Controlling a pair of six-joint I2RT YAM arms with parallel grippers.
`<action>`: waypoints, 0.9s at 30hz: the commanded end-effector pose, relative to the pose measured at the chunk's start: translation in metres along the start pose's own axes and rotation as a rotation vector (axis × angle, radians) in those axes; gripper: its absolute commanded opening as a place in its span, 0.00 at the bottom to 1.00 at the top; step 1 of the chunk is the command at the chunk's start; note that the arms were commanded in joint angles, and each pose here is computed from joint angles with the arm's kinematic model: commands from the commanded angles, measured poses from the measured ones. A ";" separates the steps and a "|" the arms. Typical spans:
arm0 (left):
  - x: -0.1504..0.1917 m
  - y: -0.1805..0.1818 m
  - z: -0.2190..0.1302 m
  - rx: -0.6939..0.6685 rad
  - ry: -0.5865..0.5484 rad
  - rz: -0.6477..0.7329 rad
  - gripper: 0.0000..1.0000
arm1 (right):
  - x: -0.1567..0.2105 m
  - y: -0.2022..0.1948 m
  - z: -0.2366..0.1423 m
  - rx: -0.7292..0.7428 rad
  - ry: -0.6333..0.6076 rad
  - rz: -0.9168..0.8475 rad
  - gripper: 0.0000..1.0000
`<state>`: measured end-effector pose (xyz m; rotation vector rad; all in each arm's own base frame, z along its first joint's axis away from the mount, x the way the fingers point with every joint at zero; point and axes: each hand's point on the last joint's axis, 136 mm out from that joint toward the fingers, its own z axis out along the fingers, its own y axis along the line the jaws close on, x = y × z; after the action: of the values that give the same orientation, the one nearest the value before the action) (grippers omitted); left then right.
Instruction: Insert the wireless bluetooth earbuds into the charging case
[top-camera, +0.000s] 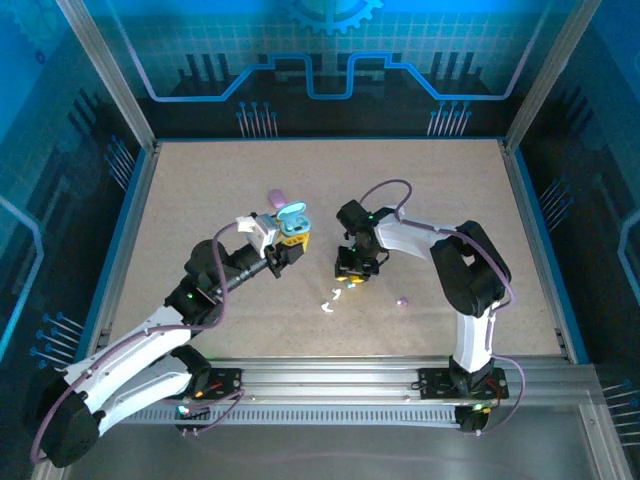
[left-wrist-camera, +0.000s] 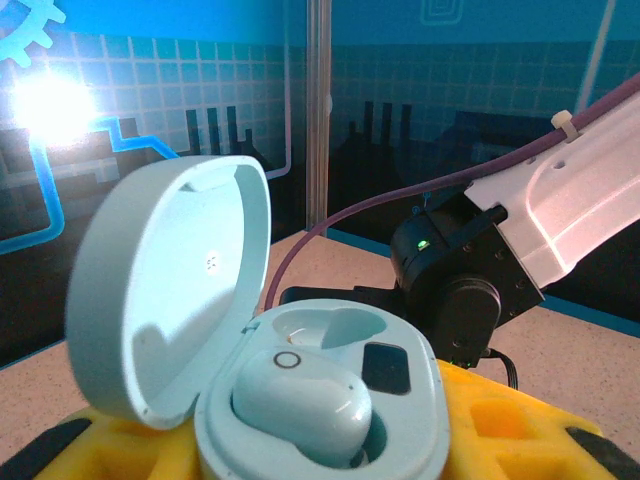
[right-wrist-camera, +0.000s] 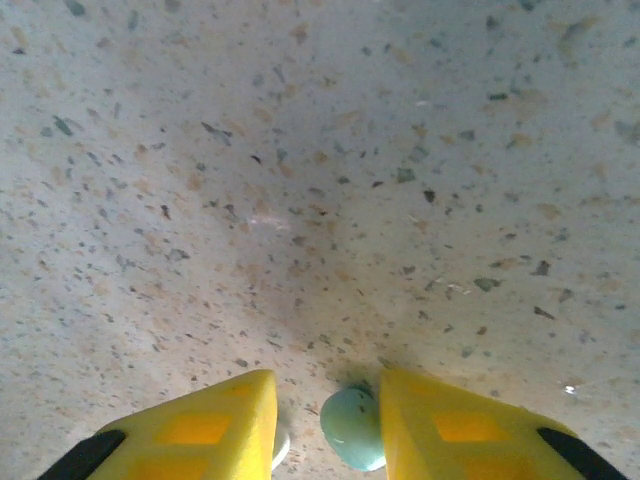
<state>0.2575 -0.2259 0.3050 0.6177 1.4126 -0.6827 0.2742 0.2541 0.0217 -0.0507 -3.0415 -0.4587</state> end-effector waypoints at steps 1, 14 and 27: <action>-0.013 0.001 0.001 -0.007 -0.041 0.024 0.28 | 0.008 -0.008 0.002 0.109 0.038 -0.080 0.33; -0.014 -0.001 0.002 0.002 -0.043 0.018 0.28 | 0.013 -0.014 0.000 0.198 0.095 -0.220 0.30; -0.013 -0.001 0.002 0.003 -0.041 0.013 0.28 | 0.012 -0.014 0.005 0.237 0.139 -0.294 0.29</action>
<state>0.2587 -0.2267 0.3032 0.6185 1.4173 -0.6828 0.2693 0.2433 0.0165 0.3628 -2.9920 -0.1564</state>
